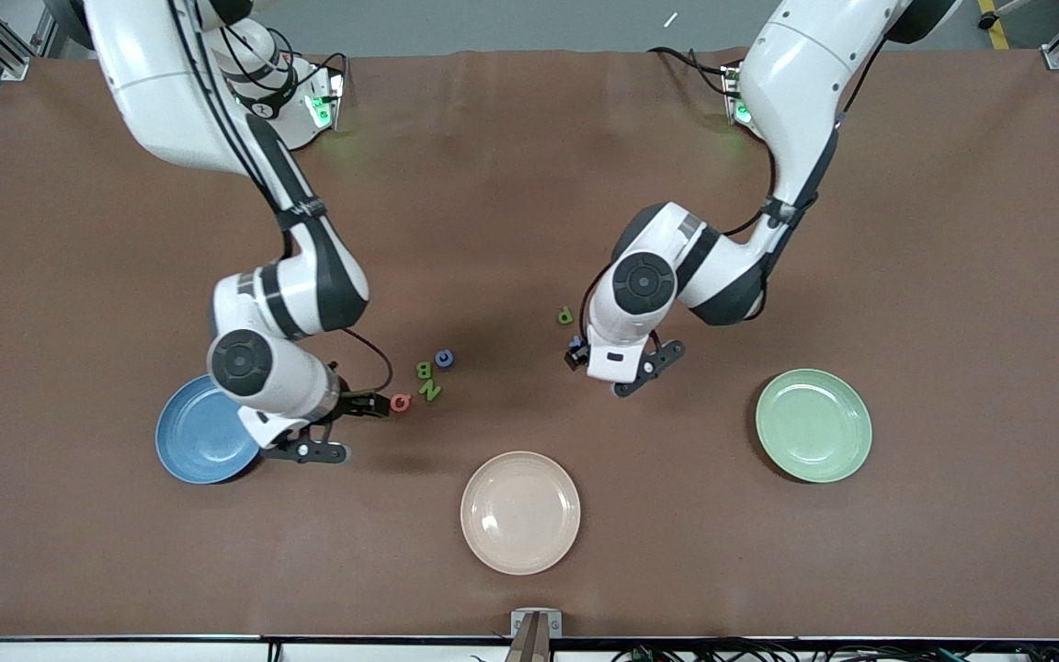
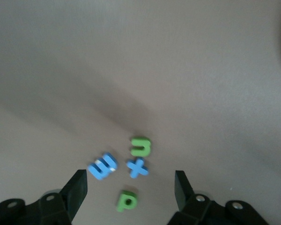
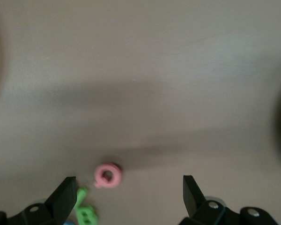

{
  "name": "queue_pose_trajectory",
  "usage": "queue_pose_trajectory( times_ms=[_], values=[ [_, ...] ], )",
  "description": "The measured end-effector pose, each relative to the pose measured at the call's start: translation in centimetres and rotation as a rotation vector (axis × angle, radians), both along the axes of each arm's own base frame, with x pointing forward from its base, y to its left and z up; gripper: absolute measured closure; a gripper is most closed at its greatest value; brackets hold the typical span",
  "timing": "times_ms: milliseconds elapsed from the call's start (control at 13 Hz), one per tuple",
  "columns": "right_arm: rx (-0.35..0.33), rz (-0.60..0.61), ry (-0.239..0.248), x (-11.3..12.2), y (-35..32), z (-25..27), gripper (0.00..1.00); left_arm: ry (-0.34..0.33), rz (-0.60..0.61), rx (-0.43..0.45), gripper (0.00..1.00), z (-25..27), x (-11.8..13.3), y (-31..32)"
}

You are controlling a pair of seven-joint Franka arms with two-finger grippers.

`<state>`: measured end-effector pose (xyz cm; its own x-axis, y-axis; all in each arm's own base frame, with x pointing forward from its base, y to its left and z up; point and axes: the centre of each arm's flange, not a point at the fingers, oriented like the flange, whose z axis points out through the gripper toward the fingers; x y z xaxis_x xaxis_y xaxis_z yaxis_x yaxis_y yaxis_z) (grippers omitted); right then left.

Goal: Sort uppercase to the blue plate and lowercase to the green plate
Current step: 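Grasp pink Q with the right gripper while the left gripper grasps blue x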

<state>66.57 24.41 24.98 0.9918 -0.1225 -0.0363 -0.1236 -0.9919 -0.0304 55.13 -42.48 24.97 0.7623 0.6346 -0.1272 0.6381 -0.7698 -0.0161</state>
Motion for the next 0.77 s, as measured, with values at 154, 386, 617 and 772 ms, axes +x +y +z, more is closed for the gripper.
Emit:
queue_pose_trajectory(
  times_ms=[154,386,617,772],
  values=[
    [-0.002,-0.038,-0.011,-0.4,1.6,-2.7,0.0,0.009,0.088,0.008,0.2,-1.4,-0.9,-1.3],
    [-0.01,-0.053,-0.003,-0.8,2.2,-5.4,0.0,0.025,0.197,0.024,0.24,-2.8,-1.7,-2.1],
    [-0.017,-0.05,0.006,-1.4,2.2,-7.2,0.04,0.043,0.265,0.043,0.32,-4.3,-2.1,-2.3],
    [-0.021,-0.042,0.016,-1.9,2.7,-7.6,0.08,0.053,0.293,0.053,0.35,-5.5,-2.2,-2.1]
  ],
)
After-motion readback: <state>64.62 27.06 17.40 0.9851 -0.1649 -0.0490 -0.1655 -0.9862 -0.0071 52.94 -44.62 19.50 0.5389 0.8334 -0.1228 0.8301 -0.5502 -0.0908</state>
